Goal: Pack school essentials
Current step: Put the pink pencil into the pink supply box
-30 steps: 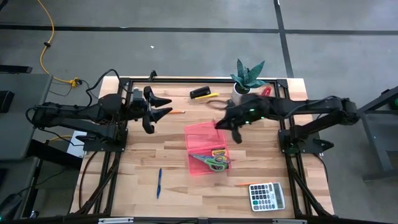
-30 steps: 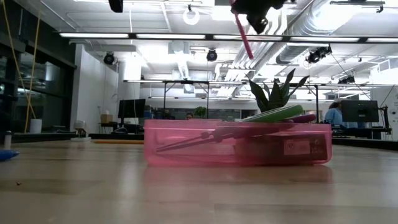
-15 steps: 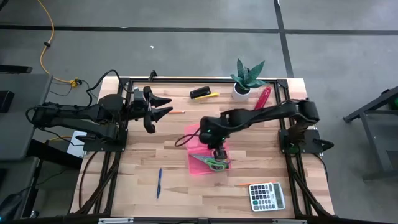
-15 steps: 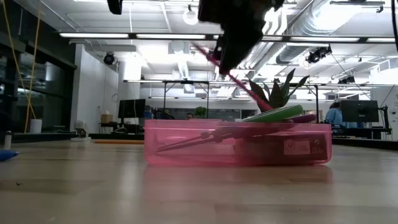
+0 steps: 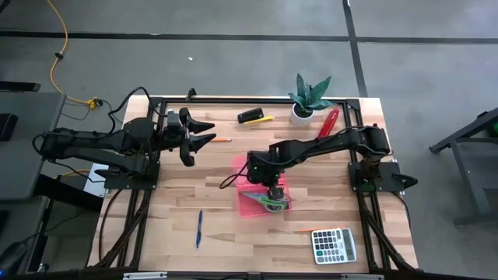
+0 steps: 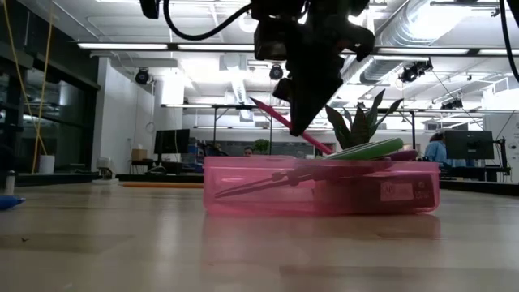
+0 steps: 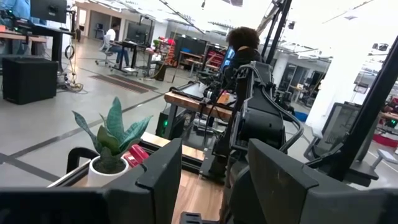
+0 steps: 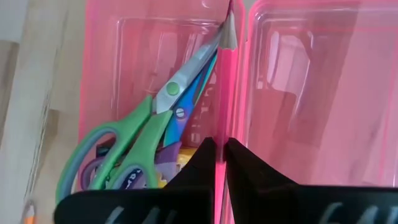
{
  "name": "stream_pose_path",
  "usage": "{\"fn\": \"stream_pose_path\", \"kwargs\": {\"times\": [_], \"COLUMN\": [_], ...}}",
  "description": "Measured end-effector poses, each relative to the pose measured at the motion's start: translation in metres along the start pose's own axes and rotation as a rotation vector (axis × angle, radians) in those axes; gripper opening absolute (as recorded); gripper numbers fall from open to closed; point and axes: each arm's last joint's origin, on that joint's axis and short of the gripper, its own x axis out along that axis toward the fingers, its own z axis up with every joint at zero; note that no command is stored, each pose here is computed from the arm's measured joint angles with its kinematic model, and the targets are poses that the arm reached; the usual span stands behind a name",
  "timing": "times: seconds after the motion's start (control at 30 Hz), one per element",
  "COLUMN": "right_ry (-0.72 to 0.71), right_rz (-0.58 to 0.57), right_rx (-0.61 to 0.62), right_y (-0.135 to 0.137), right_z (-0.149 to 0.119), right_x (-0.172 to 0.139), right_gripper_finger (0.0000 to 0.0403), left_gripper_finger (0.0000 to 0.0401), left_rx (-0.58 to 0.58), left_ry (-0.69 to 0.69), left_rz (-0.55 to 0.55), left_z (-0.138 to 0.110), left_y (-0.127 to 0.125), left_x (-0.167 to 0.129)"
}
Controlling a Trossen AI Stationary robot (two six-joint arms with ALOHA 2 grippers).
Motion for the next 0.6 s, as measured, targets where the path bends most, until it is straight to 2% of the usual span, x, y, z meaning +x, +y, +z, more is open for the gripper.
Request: {"fn": "stream_pose_path", "kwargs": {"times": [0.2, 0.43, 0.6], "right_ry": [0.0, 0.008, 0.013], "right_rz": [-0.008, -0.031, -0.034], "right_rx": [-0.046, 0.023, 0.02], "right_y": [-0.0003, -0.0068, -0.0067], "right_z": [0.0002, -0.0016, -0.002], "right_x": [0.0, -0.001, -0.001], "right_gripper_finger": [0.0, 0.0002, 0.0024], "left_gripper_finger": [0.0172, 0.0172, 0.0172], "left_rx": [-0.002, -0.002, -0.002], "left_ry": [0.0, 0.0, 0.0], "left_rz": [0.0, 0.0, 0.0], "left_z": [0.0, 0.0, 0.0], "left_y": [0.0, 0.0, 0.0], "left_x": [0.0, 0.0, 0.0]}}
